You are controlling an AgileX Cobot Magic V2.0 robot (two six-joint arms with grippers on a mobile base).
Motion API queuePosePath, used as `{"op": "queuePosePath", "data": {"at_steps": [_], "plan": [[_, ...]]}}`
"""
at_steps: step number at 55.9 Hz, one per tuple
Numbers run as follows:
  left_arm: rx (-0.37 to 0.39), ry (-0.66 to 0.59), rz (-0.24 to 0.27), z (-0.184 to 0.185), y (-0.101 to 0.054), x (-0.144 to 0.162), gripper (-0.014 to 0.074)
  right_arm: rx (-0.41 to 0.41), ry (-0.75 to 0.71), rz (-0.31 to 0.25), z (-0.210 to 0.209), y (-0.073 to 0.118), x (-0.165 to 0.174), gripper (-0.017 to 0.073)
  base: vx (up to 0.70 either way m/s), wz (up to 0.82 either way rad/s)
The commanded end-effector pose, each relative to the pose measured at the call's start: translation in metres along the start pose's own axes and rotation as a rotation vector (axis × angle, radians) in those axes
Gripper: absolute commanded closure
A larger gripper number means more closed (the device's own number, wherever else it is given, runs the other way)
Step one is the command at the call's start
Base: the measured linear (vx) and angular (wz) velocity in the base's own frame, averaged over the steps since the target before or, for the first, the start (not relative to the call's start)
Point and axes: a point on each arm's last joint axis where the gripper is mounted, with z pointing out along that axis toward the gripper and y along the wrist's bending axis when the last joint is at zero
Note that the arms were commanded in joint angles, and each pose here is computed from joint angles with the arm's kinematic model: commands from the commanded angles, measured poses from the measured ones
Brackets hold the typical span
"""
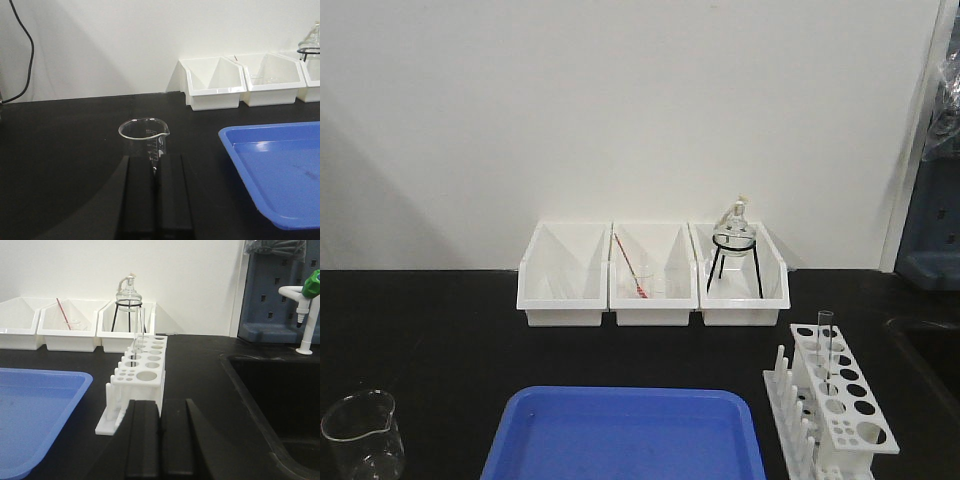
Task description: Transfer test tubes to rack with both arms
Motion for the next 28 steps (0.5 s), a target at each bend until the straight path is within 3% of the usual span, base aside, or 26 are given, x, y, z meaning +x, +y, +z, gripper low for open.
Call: {"op": "queuePosePath", "data": {"at_steps": [1,28], "plan": [[0.006,-0.059,-0.010,0.0007,-0.0006,0.0013,0.0603,0.006,-0.082,-0.023,-0.0008,-0.0002,-0.0057,0.0573,0.00,0.00],[0.006,-0.059,-0.010,0.0007,-0.0006,0.0013,0.0602,0.006,-0.082,-0.023,-0.0008,-0.0002,-0.0057,0.0573,0.00,0.00]]}}
